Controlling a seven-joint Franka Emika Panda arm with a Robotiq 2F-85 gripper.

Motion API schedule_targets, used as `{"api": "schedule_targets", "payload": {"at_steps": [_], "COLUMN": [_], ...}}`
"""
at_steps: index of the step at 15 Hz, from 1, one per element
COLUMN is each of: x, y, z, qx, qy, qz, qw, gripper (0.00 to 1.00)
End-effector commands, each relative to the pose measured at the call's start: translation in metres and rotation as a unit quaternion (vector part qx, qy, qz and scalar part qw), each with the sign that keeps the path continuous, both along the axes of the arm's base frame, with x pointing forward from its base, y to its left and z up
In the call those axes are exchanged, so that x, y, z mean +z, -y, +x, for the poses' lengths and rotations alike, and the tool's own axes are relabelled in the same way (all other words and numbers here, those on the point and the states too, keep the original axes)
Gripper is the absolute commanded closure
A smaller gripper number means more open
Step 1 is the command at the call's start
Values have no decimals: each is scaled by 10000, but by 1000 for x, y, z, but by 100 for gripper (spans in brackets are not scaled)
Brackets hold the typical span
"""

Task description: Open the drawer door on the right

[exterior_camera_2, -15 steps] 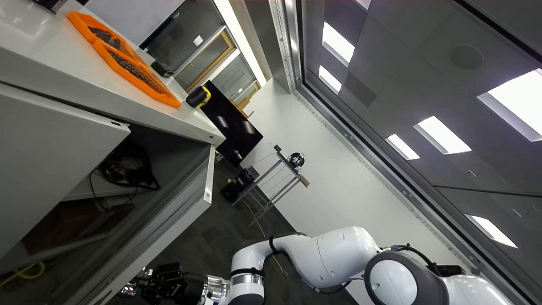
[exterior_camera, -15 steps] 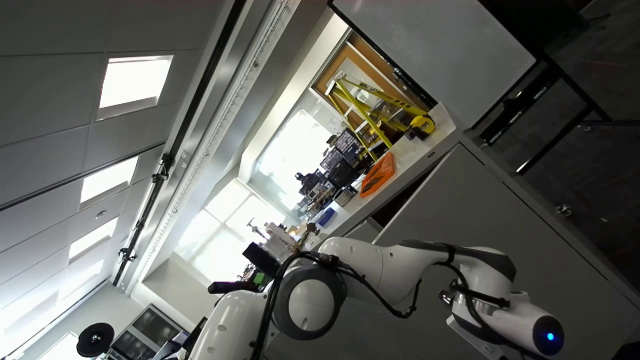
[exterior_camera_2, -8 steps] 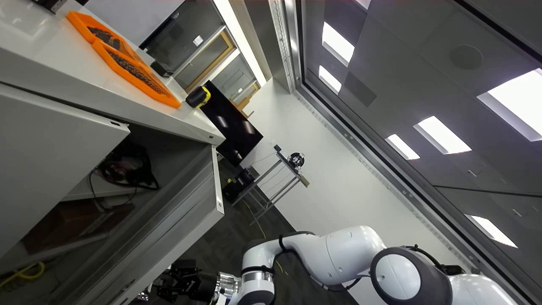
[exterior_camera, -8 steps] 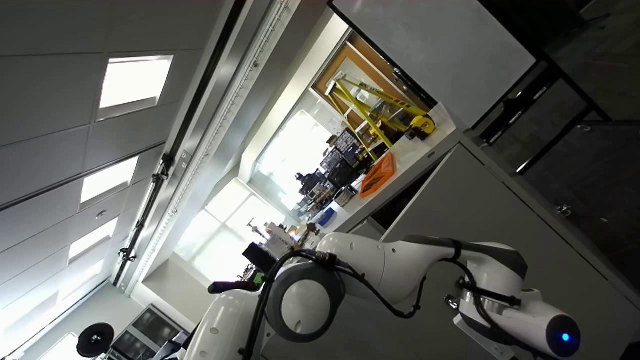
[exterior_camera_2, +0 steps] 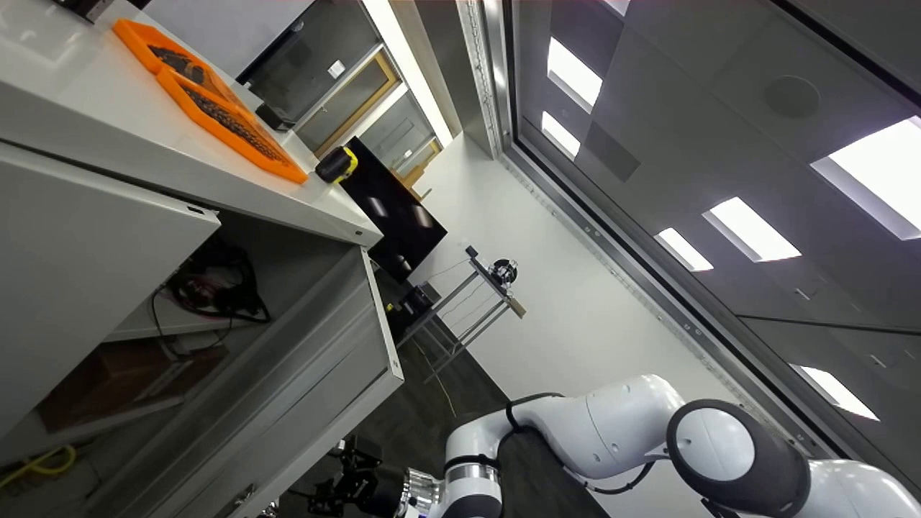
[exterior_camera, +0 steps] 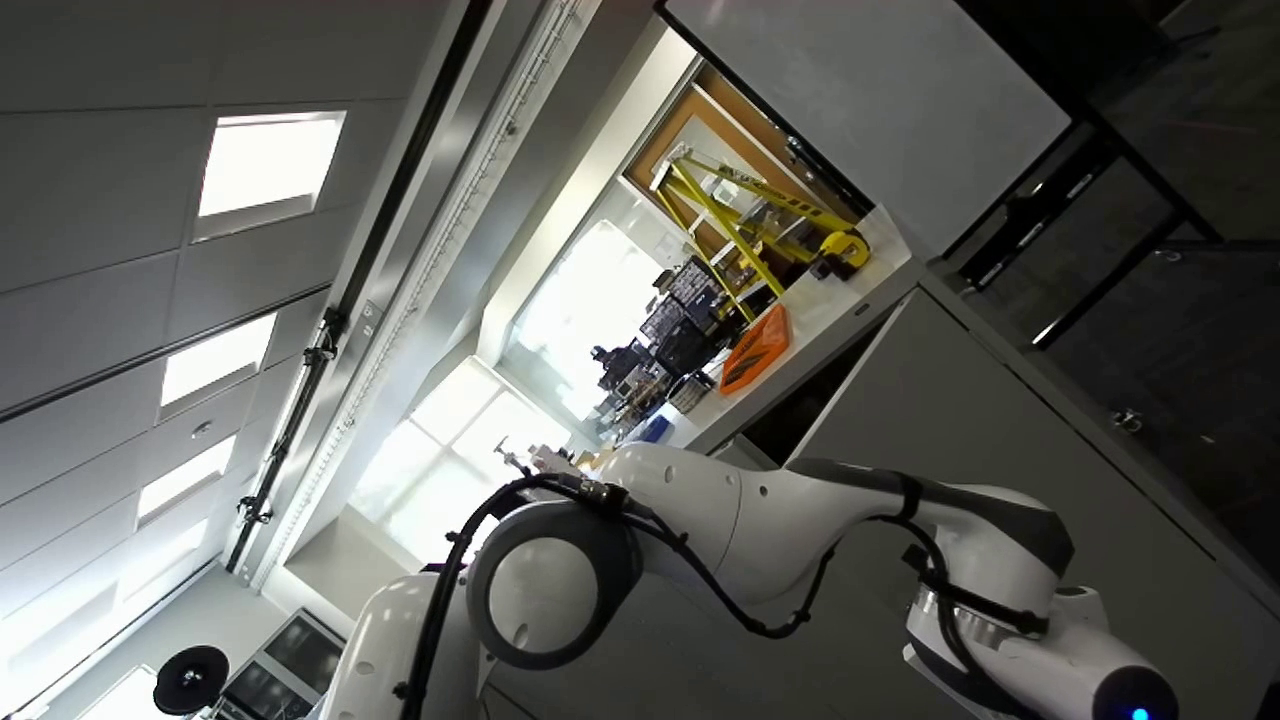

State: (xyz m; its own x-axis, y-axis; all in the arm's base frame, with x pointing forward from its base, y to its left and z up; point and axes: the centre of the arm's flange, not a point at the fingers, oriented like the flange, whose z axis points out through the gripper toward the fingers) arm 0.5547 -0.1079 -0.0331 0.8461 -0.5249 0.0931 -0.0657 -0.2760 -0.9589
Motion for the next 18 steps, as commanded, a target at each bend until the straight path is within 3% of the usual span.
{"api": "schedule_targets", "payload": {"at_steps": [1, 8, 18], "x": [43, 68, 81], "y": [-4, 8, -28], "z": [-53, -131, -205], "qx": [-494, -1246, -1009], "qy": [73, 46, -544], "qz": [-345, -969, -1991], "qw": [9982, 9875, 9733], "gripper": [0, 0, 0]}}
